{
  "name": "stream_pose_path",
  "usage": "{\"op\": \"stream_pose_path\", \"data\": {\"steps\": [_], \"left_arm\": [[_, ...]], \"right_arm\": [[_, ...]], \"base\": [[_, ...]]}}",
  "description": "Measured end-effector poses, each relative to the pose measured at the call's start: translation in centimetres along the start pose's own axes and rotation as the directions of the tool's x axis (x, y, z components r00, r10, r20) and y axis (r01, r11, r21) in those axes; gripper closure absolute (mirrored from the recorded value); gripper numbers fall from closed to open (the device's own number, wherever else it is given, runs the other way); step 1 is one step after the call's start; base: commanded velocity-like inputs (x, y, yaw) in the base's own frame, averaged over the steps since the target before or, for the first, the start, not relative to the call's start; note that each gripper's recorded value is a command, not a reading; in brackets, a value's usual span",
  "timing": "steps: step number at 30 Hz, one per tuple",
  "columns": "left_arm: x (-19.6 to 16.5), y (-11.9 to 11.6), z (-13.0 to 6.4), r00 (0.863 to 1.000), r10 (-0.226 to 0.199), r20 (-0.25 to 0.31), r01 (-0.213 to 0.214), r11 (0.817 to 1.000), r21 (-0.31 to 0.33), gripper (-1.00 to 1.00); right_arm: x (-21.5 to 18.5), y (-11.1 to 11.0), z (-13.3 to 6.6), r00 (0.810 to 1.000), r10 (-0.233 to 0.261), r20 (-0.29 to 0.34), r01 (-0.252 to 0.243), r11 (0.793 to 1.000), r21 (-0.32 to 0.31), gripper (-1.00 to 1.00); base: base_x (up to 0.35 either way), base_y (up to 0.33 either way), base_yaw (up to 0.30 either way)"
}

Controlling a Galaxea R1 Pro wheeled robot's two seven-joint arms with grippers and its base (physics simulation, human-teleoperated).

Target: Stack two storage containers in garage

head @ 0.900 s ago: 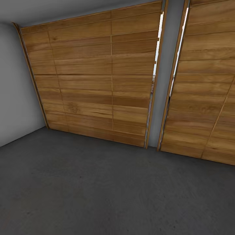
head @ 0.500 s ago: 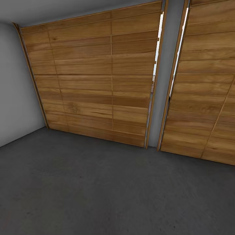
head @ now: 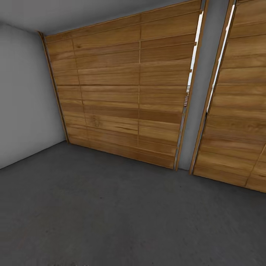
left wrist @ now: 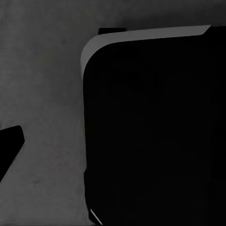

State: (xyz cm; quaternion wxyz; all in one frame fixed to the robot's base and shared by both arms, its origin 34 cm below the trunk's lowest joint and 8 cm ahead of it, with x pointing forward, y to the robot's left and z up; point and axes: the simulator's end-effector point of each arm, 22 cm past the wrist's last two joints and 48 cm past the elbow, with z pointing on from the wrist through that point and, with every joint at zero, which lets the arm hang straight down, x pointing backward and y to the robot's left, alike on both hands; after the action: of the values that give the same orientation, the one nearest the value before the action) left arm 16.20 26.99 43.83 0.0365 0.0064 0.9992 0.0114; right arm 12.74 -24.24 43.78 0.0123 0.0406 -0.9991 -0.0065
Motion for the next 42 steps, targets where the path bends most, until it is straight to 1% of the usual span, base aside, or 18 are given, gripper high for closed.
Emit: {"op": "stream_pose_path", "data": {"steps": [3,11,12,13,19,24,38,40,42], "left_arm": [[0.0,0.7,0.0,1.0,0.003,0.0,-0.003,1.0,-0.01,-1.0],[0.0,0.4,0.0,1.0,0.0,0.0,0.0,1.0,-0.006,-1.0],[0.0,0.4,0.0,1.0,0.001,0.0,-0.001,1.0,-0.006,-1.0],[0.0,0.5,0.0,1.0,0.002,0.0,-0.002,1.0,-0.006,-1.0],[0.0,0.8,0.0,1.0,0.003,0.0,-0.003,1.0,-0.011,-1.0],[0.0,0.5,0.0,1.0,0.001,0.001,-0.001,1.0,-0.007,-1.0],[0.0,0.6,0.0,1.0,0.001,0.001,-0.001,1.0,-0.008,-1.0],[0.0,0.6,0.0,1.0,0.001,0.0,-0.001,1.0,-0.008,-1.0],[0.0,0.6,0.0,1.0,0.001,0.001,-0.001,1.0,-0.008,-1.0]], "right_arm": [[-0.3,0.1,0.0,1.0,0.004,0.012,-0.004,1.0,-0.001,-1.0],[-1.3,0.2,0.0,0.998,0.007,0.057,-0.006,1.0,-0.002,-1.0],[-2.0,0.2,-0.1,0.996,0.007,0.089,-0.007,1.0,-0.002,-1.0],[-2.1,0.2,-0.1,0.996,0.01,0.092,-0.01,1.0,-0.002,-1.0],[-2.1,-0.2,-0.1,0.995,0.024,0.095,-0.024,1.0,0.003,-1.0],[-2.0,0.0,-0.1,0.995,0.029,0.092,-0.029,1.0,0.001,-1.0],[-2.3,0.1,-0.1,0.994,0.02,0.104,-0.02,1.0,0.0,-1.0],[-2.2,0.0,-0.1,0.995,0.012,0.102,-0.013,1.0,0.002,-1.0],[-2.1,-0.6,-0.1,0.995,0.011,0.099,-0.012,1.0,0.008,-1.0]], "base": [[0.0,0.0,0.297],[0.0,0.0,0.299],[0.0,0.0,0.3],[0.0,0.0,0.3],[0.0,0.0,0.3],[0.0,0.0,0.3],[0.0,0.0,0.3],[0.0,0.0,0.3],[0.0,0.0,0.3]]}}
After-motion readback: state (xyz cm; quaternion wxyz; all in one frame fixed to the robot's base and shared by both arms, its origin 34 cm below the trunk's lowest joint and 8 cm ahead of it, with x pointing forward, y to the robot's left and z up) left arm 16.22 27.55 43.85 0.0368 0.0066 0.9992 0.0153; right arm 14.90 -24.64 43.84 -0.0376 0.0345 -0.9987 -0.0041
